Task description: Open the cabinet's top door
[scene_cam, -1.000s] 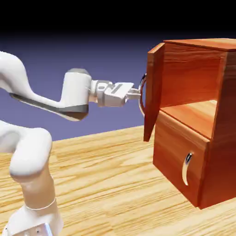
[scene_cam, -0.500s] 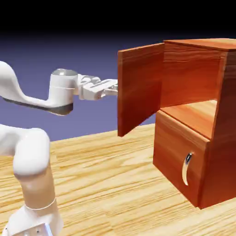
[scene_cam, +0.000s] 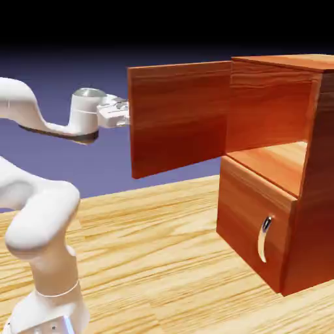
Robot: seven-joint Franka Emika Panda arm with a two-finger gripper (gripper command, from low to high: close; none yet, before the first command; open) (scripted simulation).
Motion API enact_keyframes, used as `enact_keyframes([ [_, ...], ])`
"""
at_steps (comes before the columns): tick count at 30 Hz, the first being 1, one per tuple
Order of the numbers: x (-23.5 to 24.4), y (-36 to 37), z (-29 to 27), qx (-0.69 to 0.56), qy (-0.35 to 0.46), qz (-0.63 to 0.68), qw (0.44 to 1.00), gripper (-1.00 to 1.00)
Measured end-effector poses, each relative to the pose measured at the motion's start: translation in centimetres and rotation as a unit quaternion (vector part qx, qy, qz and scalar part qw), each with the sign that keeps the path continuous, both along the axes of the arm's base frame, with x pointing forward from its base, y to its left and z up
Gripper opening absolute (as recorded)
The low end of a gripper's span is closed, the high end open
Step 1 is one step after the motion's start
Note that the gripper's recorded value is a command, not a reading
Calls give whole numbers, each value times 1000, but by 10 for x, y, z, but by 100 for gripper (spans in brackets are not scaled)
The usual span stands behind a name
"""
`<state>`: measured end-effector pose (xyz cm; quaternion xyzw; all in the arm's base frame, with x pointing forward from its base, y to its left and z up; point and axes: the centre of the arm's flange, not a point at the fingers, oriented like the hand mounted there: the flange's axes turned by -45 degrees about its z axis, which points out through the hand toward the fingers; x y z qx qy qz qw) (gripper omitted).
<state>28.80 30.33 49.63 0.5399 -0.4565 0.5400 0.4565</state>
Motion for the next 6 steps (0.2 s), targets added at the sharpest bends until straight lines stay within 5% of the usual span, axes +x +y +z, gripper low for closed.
enact_keyframes([
  [4,10,28,0,0,0,-45,999,-100],
  [5,12,34,0,0,0,-55,998,100],
  [6,12,34,0,0,0,-55,998,100],
])
